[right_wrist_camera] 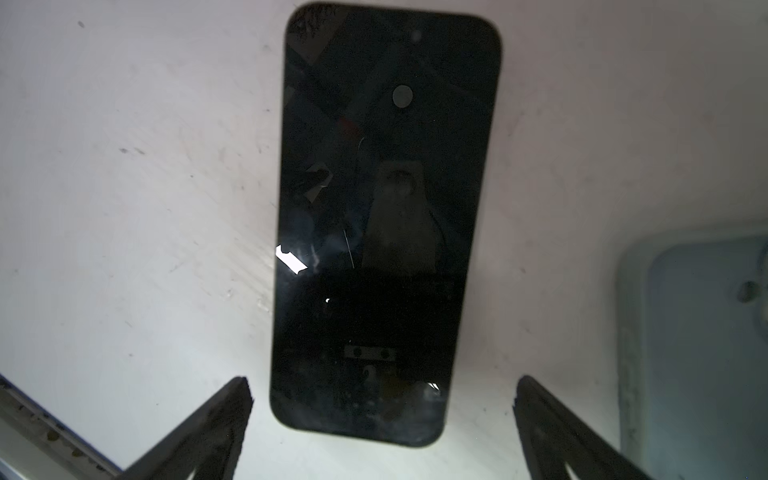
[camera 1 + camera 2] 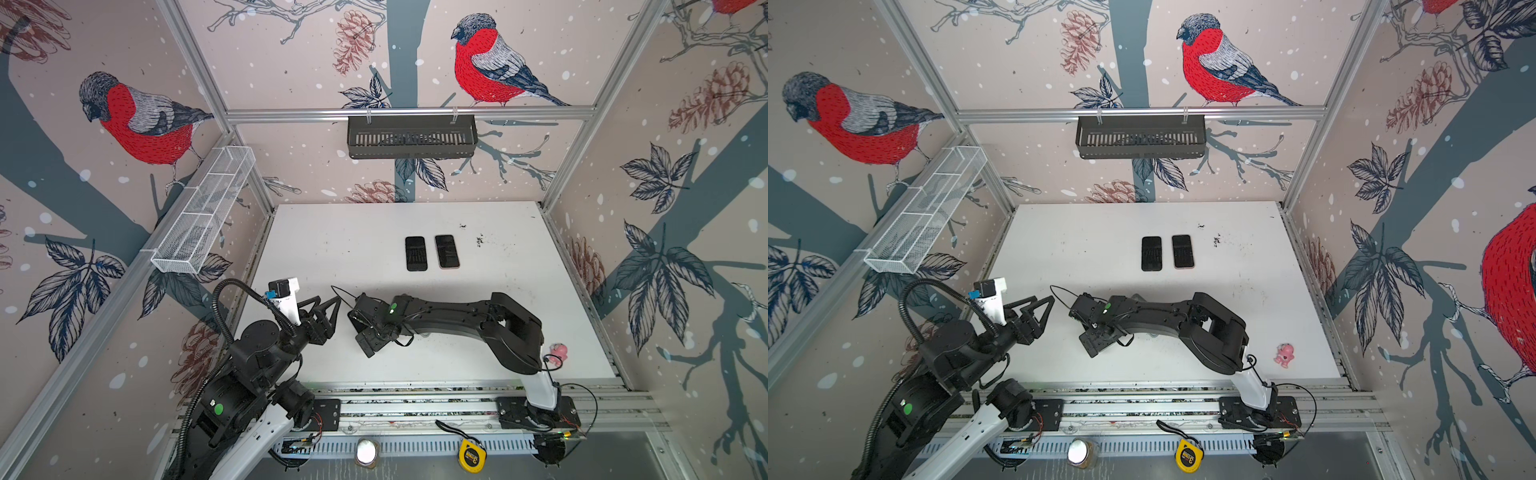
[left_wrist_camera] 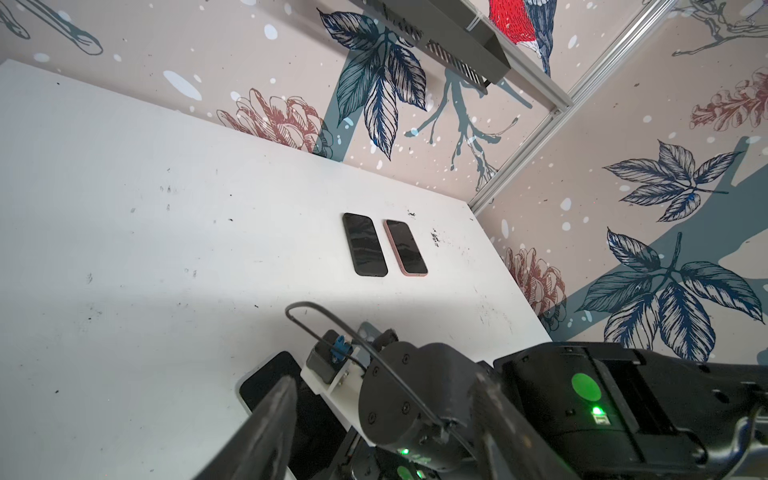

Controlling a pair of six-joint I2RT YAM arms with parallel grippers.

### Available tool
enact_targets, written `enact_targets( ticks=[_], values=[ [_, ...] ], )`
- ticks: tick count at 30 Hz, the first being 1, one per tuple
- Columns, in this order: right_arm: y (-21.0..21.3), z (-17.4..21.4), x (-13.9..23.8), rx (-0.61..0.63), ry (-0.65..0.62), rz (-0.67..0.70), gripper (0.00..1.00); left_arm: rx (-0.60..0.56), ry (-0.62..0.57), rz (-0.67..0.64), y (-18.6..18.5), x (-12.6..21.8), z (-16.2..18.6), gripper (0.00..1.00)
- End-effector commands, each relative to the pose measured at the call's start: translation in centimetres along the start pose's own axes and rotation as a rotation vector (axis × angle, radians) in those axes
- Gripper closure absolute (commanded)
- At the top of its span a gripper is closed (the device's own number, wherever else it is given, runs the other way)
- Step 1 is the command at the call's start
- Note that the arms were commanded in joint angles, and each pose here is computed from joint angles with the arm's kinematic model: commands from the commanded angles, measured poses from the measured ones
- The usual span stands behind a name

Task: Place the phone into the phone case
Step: 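Grasp the bare black phone with the right gripper and lift it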

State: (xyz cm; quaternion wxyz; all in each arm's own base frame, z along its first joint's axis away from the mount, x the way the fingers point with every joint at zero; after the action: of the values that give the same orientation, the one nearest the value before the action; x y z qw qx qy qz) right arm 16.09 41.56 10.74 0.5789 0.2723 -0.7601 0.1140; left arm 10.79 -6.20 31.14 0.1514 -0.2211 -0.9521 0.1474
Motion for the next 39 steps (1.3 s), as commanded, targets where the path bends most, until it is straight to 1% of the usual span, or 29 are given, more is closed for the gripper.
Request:
enact_targets(
  ticks=[1, 5, 8, 12, 14, 16, 20, 25, 26, 32, 39],
  values=[
    [-0.1, 0.1, -0.5, -0.013, 0.019, 0.046, 0.0, -0.013, -0.012, -0.006, 0.0, -0.3, -0.1, 0.33],
    [0.0, 0.1, -1.5, -0.027, 0.043, 0.067, 0.0, -0.013, -0.007, -0.007, 0.0, -0.4, -0.1, 0.34],
    [-0.3, 0.2, -2.1, -0.042, 0.052, 0.098, 0.02, -0.011, -0.022, -0.001, 0.0, -0.1, -0.2, 0.33],
    [-0.3, 0.4, -2.6, -0.045, 0.065, 0.107, 0.05, -0.01, -0.036, 0.006, 0.0, 0.2, -0.2, 0.33],
    [-0.3, 0.5, -2.8, -0.047, 0.071, 0.108, 0.1, -0.011, -0.04, 0.009, 0.0, 0.2, -0.2, 0.33],
    [-0.2, 0.5, -2.8, -0.052, 0.07, 0.102, 0.16, -0.012, -0.039, 0.008, 0.0, 0.2, -0.3, 0.33],
    [-0.2, 0.4, -2.3, -0.055, 0.056, 0.092, 0.25, -0.014, -0.032, 0.011, 0.0, 0.1, -0.2, 0.33],
    [-0.5, -0.1, -1.0, -0.035, 0.023, 0.083, 0.46, -0.015, -0.035, 0.013, 0.0, 0.2, -0.2, 0.33],
    [-0.5, -0.2, -0.7, -0.025, 0.016, 0.079, 0.48, -0.014, -0.035, 0.012, 0.0, 0.1, -0.2, 0.34],
    [-1.7, -0.6, 1.8, -0.007, -0.033, 0.1, 0.49, -0.016, -0.025, 0.015, -0.1, 0.0, -0.1, 0.33],
    [-6.1, -0.3, 4.8, -0.059, -0.073, 0.116, 0.49, -0.018, -0.012, 0.01, -0.1, -0.3, -0.1, 0.33]
  ],
)
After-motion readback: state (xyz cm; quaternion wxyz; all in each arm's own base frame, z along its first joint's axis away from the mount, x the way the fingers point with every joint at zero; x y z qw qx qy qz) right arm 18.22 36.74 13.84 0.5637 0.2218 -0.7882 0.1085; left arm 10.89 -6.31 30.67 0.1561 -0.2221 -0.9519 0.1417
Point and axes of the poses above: each gripper's point midway between its finger pads, its own x axis back along the fingers, its own y axis along the line the jaws close on, z = x × y, the point moved 8 cm from there along x, back along the fingers, and after that the axes turned 10 degrees about -x, right-handed, at the moved point
